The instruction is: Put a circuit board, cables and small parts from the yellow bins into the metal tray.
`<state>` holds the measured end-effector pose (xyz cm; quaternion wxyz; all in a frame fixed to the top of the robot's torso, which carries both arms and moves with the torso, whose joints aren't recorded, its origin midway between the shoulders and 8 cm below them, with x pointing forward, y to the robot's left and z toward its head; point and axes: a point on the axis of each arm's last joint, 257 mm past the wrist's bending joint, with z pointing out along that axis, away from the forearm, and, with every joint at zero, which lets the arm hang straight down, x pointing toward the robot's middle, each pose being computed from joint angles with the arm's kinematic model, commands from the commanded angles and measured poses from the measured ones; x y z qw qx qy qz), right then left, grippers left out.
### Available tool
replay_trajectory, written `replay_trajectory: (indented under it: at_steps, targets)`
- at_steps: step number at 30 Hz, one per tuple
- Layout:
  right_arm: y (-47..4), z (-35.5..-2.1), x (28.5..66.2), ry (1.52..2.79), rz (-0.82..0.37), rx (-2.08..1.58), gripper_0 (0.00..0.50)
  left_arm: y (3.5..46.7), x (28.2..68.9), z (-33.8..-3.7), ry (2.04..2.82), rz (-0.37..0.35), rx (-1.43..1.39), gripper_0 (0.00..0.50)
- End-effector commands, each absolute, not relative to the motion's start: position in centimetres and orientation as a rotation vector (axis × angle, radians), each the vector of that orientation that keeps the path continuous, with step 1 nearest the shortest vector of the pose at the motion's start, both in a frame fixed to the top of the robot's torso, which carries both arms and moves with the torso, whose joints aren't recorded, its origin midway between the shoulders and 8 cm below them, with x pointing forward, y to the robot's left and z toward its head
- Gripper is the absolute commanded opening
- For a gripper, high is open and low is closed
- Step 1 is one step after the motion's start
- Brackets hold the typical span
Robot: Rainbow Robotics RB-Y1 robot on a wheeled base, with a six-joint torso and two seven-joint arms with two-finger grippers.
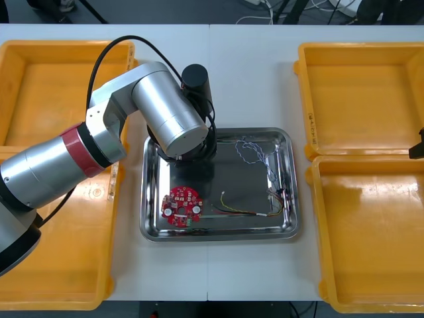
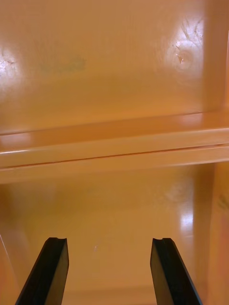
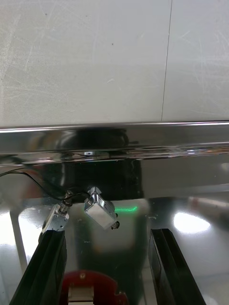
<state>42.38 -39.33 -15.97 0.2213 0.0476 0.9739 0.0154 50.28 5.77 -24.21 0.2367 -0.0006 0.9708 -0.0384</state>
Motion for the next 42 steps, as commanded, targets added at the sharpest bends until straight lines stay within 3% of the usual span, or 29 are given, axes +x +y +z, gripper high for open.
replay_trajectory:
  at_steps: [1, 9, 20, 27, 31, 42]
  targets:
    - [-40.9, -14.0, 42.3, 2.645, -0.003, 0.151, 0.500, 4.9, 49.3, -22.2, 2.664, -0.141, -0.023, 0.500]
    - [-40.5, -14.6, 41.5, 2.630, -0.015, 0.128, 0.500, 7.6, 48.9, -16.4, 2.682, -0.117, -0.021, 0.500]
    - [-40.7, -15.4, 40.9, 2.630, -0.035, 0.126, 0.500, 14.3, 49.1, -12.3, 2.703, -0.031, -0.009, 0.500]
    - [-40.7, -16.0, 40.5, 2.637, -0.019, 0.150, 0.500, 18.1, 49.6, -9.2, 2.678, -0.041, -0.005, 0.500]
    - [-40.7, -16.1, 40.4, 2.639, -0.010, 0.157, 0.500, 20.1, 49.7, -8.3, 2.660, -0.055, -0.005, 0.500]
    - [-40.6, -16.6, 40.6, 2.630, 0.001, 0.188, 0.500, 28.0, 49.1, -7.6, 2.649, 0.007, 0.013, 0.500]
